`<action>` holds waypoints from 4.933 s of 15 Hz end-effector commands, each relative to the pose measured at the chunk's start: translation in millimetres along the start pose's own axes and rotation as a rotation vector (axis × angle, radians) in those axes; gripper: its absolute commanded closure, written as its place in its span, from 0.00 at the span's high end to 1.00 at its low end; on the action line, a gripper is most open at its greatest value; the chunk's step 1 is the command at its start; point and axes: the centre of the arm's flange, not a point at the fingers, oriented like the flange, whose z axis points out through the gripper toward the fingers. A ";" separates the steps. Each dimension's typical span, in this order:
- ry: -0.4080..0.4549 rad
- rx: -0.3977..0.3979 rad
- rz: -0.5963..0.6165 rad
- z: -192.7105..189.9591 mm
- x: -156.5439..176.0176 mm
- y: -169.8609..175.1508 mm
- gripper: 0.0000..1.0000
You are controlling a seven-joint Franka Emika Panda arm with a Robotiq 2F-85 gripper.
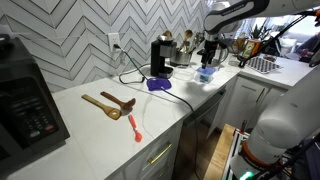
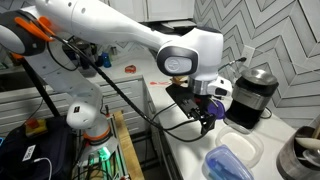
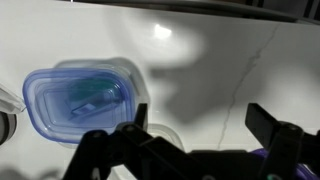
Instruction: Put the blue lid on the other transparent bowl
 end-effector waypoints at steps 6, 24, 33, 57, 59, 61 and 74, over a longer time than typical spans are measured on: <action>0.028 0.017 -0.153 24.8 -4.0 56.6 1.00; 0.049 0.128 0.022 72.2 23.2 99.8 0.55; 0.039 0.114 0.078 78.7 32.5 92.4 0.45; 0.072 -0.049 0.168 53.6 28.5 69.1 0.02; 0.120 -0.083 0.124 29.0 16.9 61.4 0.02; 0.127 -0.102 0.032 11.9 14.1 46.7 0.02; 0.143 -0.098 -0.317 1.8 117.0 -41.5 0.02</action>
